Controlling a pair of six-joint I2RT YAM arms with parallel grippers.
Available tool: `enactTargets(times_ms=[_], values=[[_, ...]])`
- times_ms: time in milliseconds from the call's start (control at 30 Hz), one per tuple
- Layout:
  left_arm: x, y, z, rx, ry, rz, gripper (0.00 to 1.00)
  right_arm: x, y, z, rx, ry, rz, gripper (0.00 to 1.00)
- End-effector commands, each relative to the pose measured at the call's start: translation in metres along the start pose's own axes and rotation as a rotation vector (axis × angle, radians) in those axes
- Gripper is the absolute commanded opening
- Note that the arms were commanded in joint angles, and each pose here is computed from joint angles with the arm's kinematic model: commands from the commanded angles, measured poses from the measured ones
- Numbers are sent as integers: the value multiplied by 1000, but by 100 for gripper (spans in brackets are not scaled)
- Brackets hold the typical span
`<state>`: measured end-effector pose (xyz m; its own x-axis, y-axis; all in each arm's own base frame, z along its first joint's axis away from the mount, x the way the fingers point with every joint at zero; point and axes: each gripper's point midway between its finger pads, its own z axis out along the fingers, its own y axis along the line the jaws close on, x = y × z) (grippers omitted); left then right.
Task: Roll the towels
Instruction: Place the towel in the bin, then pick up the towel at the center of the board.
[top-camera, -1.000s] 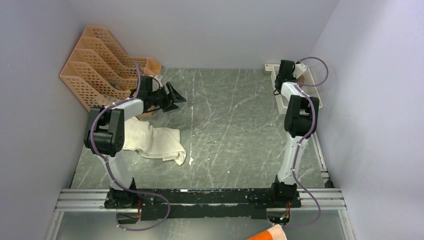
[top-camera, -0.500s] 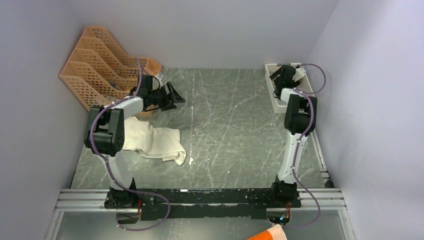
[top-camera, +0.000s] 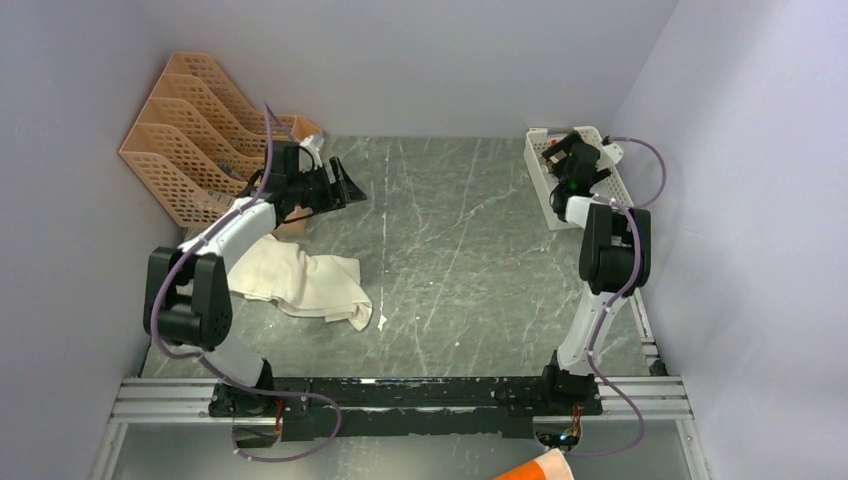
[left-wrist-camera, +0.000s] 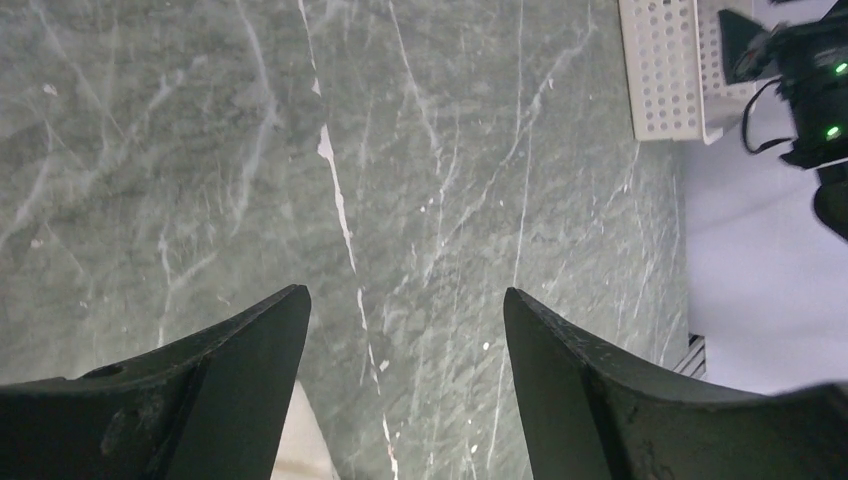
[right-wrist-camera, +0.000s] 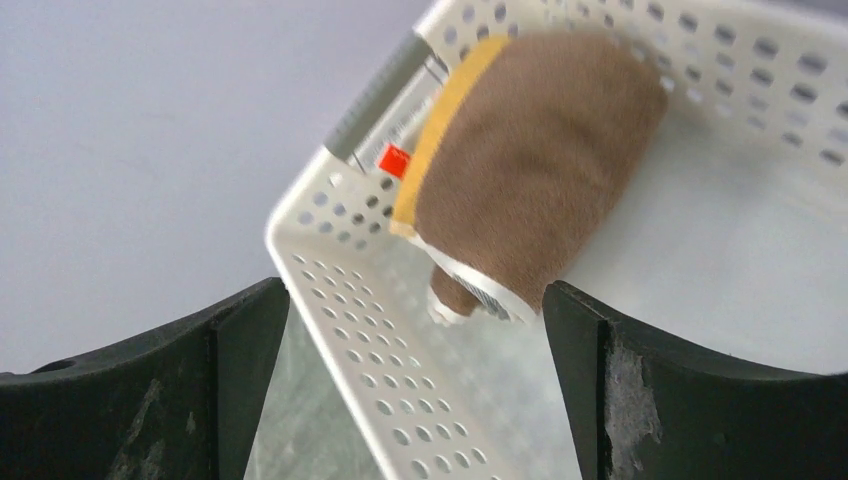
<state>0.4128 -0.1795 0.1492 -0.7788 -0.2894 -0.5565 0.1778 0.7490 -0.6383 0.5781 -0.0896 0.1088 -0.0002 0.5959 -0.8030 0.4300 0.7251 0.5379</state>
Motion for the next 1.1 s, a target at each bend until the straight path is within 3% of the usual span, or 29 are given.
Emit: enactTargets(times_ms=[0,200,400,633,800,900,967,1067], values=[[31,1,-16,-67,42,26,82,-44,7,-17,55,-100,-1,100],[75,20,-24,-156,103,14,80,-68,9,-60,78,-144,-25,100],[111,41,-20,-245,186,36,77,-90,41,-114,20,-184,-82,100],[158,56,2,-338,304,111,75,-72,78,-187,-45,-191,-188,100],[187,66,15,-368,361,118,57,-39,90,-225,-92,-124,-276,100],[206,70,24,-351,391,95,33,-29,81,-240,-87,-90,-288,100],[213,62,33,-308,400,72,9,-25,76,-247,-88,-77,-292,100],[206,26,59,-194,386,72,7,-25,70,-255,-82,-69,-297,100]])
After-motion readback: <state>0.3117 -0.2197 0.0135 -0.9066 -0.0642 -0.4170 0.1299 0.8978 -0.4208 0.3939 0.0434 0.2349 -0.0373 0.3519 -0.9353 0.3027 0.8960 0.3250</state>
